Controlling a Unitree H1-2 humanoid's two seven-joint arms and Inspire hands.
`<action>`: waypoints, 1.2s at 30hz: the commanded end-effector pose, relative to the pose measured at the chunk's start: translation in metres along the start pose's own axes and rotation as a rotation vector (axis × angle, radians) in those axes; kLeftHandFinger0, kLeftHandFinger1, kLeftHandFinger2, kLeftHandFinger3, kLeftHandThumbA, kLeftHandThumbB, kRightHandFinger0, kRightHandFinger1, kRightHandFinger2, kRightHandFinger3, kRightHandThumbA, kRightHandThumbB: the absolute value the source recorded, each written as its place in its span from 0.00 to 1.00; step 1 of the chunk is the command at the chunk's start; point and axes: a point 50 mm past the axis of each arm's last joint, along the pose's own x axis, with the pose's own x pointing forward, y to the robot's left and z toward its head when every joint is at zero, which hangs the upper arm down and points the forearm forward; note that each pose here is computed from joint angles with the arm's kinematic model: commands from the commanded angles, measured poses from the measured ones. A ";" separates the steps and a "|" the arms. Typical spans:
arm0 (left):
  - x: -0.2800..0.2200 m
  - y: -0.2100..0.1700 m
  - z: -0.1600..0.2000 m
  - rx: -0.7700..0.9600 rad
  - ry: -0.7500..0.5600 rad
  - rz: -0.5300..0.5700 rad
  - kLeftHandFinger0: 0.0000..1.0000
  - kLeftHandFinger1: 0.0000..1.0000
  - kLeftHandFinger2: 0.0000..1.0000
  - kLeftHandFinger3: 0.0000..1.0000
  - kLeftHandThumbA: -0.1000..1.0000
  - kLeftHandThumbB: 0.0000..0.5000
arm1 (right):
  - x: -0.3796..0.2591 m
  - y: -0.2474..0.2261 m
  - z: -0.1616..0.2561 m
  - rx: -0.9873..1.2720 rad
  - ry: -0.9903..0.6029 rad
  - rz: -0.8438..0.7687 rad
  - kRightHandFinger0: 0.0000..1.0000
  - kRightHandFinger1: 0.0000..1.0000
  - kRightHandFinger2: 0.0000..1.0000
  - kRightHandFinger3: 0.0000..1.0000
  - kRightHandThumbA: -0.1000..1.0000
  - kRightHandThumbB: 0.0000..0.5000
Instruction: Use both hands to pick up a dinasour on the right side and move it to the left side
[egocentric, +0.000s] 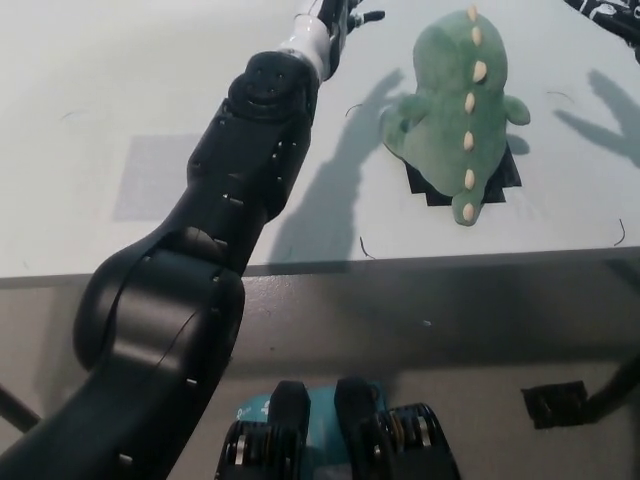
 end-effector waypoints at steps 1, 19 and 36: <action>0.003 -0.001 0.019 0.071 -0.068 -0.013 0.96 1.00 1.00 1.00 1.00 0.83 | 0.002 -0.002 0.023 -0.013 -0.112 0.000 1.00 1.00 1.00 1.00 1.00 0.69; -0.013 0.001 -0.044 -0.036 0.050 -0.002 1.00 1.00 1.00 1.00 1.00 0.95 | -0.020 0.006 -0.032 0.099 -0.072 0.036 1.00 1.00 1.00 1.00 1.00 0.66; -0.030 -0.006 -0.093 -0.034 0.138 -0.008 1.00 1.00 1.00 1.00 1.00 0.90 | -0.033 0.015 -0.073 0.155 -0.017 0.039 1.00 1.00 1.00 1.00 1.00 0.72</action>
